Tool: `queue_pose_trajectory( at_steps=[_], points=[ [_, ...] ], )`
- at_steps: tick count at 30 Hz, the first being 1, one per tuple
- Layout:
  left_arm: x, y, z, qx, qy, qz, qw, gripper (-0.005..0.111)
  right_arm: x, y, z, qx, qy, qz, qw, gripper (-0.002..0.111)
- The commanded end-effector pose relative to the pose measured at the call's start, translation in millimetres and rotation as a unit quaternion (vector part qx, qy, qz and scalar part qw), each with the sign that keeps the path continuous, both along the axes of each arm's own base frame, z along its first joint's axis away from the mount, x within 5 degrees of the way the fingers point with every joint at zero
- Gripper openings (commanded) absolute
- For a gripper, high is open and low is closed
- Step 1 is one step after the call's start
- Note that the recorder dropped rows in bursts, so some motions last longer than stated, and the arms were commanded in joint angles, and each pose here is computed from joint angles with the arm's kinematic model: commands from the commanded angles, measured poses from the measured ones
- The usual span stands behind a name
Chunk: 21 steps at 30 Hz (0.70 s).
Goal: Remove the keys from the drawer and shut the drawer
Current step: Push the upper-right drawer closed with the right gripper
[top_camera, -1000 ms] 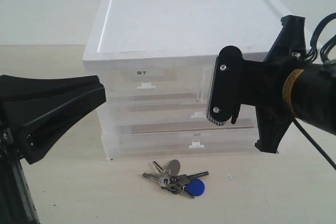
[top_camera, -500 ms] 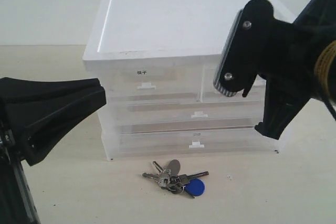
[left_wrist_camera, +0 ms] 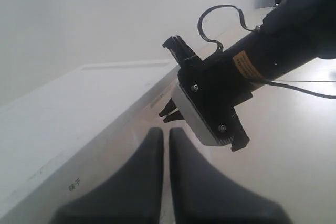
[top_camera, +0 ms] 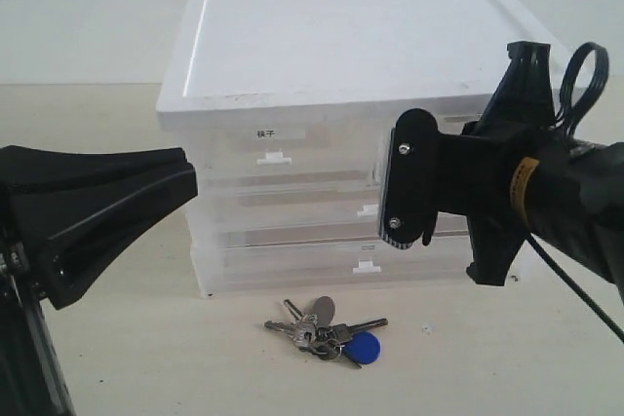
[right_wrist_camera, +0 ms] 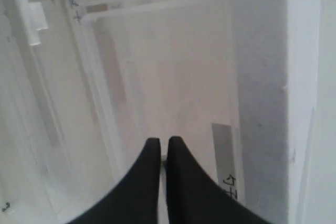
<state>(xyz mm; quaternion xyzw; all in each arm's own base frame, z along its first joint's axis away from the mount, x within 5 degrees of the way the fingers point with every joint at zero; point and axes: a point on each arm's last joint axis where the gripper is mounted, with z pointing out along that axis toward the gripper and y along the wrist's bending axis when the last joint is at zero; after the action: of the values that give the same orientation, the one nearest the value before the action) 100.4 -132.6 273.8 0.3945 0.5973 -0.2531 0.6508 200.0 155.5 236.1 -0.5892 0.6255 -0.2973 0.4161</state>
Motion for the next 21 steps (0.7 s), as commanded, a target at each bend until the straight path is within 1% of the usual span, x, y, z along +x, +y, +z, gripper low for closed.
queue_pose_trajectory(
  at_steps=[1, 6, 11, 14, 18, 19, 21],
  points=[
    [0.3, 1.4, -2.6, 0.003, 0.009, 0.005, 1.0, 0.005, 6.0, -0.3, 1.7, 0.018, -0.007, -0.016, 1.0, 0.0],
    [0.3, 1.4, -2.4, 0.002, 0.009, 0.005, 1.0, 0.005, 3.7, 1.5, 4.6, 0.04, -0.003, -0.004, 0.999, 0.0],
    [0.3, 1.4, -2.4, 0.002, 0.009, 0.005, 1.0, 0.005, -1.8, 8.7, 7.0, 0.081, 0.02, 0.035, 0.996, 0.0],
    [0.3, 1.4, -2.4, 0.002, 0.009, 0.005, 1.0, 0.005, -3.7, 6.8, 12.6, 0.094, 0.014, 0.035, 0.995, 0.0],
    [0.6, 1.7, -3.4, 0.009, 0.009, 0.007, 1.0, 0.005, -18.8, 3.3, 36.7, 0.14, -0.014, 0.05, 0.989, 0.0],
    [2.3, 3.0, -3.5, 0.004, 0.015, 0.017, 1.0, 0.005, -26.5, 2.2, 46.3, 0.163, -0.023, 0.058, 0.985, 0.0],
    [10.2, 9.6, -2.2, -0.02, 0.034, 0.064, 0.997, 0.005, -36.8, -5.5, 64.1, 0.205, -0.053, 0.049, 0.976, 0.0]
  ],
)
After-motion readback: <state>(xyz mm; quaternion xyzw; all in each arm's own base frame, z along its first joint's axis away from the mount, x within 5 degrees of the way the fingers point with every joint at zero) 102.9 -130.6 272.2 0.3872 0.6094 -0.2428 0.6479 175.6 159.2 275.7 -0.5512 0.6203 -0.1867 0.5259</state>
